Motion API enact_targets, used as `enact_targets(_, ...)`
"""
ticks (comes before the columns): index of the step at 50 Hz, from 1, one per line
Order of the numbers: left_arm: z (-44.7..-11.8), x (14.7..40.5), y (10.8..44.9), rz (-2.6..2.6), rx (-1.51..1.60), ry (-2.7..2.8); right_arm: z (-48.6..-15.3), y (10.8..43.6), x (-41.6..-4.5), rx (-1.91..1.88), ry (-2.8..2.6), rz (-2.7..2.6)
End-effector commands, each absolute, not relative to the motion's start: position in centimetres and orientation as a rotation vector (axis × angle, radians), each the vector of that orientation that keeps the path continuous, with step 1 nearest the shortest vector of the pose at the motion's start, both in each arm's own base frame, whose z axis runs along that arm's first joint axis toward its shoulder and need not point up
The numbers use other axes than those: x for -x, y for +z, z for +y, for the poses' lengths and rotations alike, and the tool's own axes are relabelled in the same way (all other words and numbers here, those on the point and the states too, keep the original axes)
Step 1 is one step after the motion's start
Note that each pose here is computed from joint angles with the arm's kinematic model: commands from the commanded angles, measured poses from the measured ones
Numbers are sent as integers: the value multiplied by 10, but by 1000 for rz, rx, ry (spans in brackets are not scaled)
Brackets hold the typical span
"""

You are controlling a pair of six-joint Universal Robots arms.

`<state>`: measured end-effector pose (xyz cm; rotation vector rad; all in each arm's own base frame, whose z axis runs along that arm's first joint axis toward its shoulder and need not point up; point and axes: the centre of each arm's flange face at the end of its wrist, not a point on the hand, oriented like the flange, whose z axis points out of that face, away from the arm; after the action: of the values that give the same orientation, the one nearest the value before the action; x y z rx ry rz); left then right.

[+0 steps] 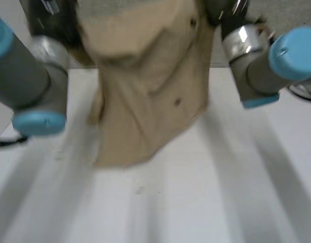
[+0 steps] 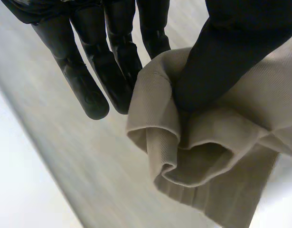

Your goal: Fold the shorts.

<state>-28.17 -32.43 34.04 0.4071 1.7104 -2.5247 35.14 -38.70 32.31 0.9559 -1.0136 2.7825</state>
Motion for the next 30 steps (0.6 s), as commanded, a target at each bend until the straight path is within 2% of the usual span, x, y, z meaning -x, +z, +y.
enact_targets(1, -310, 272, 440, 1117, -124, -2835, -349, 422, -327, -692, 2941, -780)
enact_targets(4, -309, 276, 430, 1147, -148, -2828, -344, 415, -324, -719, 2926, -837)
enact_targets(7, -306, 284, 398, 1257, -231, -2782, -342, 402, -322, -765, 2895, -912)
enact_targets(8, -306, 286, 389, 1288, -253, -2767, -342, 388, -321, -806, 2867, -983)
enact_targets(10, -306, 290, 354, 1403, -324, -2695, -341, 370, -322, -856, 2830, -1074)
enact_targets(11, -306, 290, 340, 1448, -354, -2663, -339, 348, -322, -921, 2781, -1181)
enact_targets(12, -306, 291, 311, 1533, -411, -2595, -339, 335, -321, -957, 2746, -1240)
enact_targets(14, -304, 291, 282, 1622, -468, -2522, -335, 311, -319, -1028, 2679, -1364)
enact_targets(15, -303, 290, 262, 1681, -507, -2467, -328, 282, -317, -1114, 2596, -1505)
enact_targets(16, -299, 289, 238, 1747, -555, -2398, -324, 272, -317, -1146, 2565, -1552)
enact_targets(20, -281, 286, 176, 1913, -702, -2205, -303, 206, -310, -1334, 2337, -1825)
enact_targets(23, -258, 288, 151, 1989, -815, -2103, -284, 167, -303, -1451, 2166, -1946)
enact_targets(27, -233, 282, 133, 2062, -942, -1954, -268, 145, -294, -1514, 2040, -1989)
enact_targets(30, -222, 276, 134, 2098, -981, -1886, -255, 134, -288, -1538, 1961, -2056)
